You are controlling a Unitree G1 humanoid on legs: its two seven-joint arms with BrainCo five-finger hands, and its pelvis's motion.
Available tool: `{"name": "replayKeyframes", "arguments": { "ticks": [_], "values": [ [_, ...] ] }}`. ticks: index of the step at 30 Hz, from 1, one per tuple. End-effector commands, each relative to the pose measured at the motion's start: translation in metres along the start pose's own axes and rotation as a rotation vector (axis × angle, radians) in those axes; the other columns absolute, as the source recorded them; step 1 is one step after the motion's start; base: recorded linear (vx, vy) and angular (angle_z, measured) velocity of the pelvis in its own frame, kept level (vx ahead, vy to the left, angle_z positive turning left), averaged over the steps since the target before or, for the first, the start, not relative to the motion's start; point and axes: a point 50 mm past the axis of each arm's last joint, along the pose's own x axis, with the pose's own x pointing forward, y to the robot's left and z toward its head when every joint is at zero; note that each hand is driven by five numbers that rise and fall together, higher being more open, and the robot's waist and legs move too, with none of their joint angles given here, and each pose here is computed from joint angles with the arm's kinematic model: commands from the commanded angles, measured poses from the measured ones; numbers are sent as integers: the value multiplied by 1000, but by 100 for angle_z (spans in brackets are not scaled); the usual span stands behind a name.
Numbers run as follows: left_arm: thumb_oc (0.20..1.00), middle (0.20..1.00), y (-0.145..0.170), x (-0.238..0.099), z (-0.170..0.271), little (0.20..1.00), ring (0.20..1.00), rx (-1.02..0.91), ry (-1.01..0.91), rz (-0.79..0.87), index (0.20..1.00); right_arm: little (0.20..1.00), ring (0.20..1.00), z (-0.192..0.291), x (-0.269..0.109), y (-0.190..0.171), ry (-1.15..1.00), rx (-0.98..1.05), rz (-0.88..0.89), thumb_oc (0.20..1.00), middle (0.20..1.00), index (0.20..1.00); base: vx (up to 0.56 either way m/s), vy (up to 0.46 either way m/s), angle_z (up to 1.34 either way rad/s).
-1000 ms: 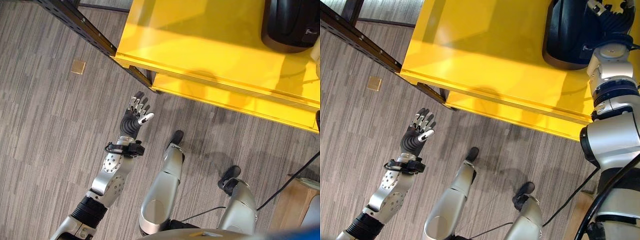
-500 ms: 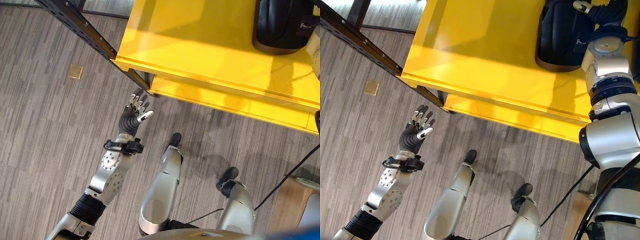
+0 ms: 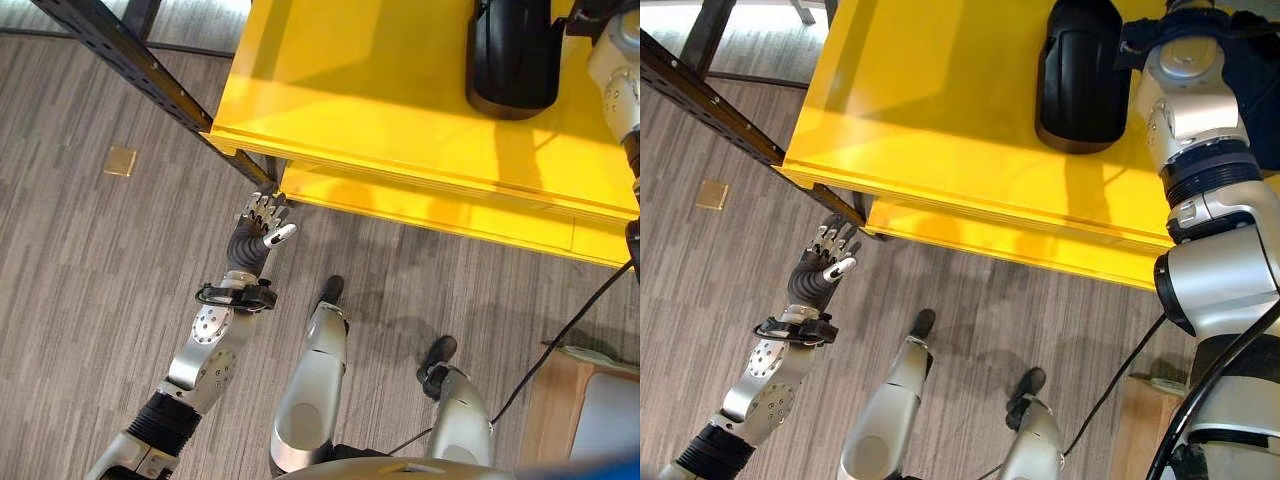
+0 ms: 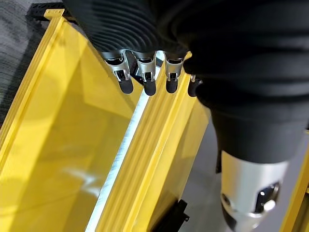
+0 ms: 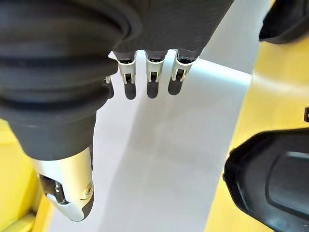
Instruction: Move parts from the plastic box to the shelf.
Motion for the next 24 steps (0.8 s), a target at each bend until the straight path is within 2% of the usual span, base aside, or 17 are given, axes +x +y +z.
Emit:
{"name": "replayKeyframes", "arguments": {
  "ticks": [1, 11, 15, 17, 24],
  "values": [
    [1000, 1000, 1, -1, 21, 1000, 1000, 14, -81, -36, 1000, 1000, 1000, 24, -4, 8, -152, 75, 25, 1000, 1000, 1000, -37, -6, -11],
    [1000, 1000, 7, -6, 18, 1000, 1000, 17, -65, 1, 1000, 1000, 1000, 15, -31, 27, -190, 262, 93, 1000, 1000, 1000, -33, -2, -9],
    [1000, 1000, 8, -7, 14, 1000, 1000, 21, -47, 17, 1000, 1000, 1000, 1, -49, 34, -174, 342, 125, 1000, 1000, 1000, -18, -8, -8],
    [1000, 1000, 10, -9, 10, 1000, 1000, 21, -33, 33, 1000, 1000, 1000, -16, -70, 43, -142, 395, 165, 1000, 1000, 1000, -38, -33, -16],
    [1000, 1000, 11, -11, 8, 1000, 1000, 20, -28, 54, 1000, 1000, 1000, -28, -93, 49, -131, 430, 206, 1000, 1000, 1000, -3, -3, -1]
  ]
}}
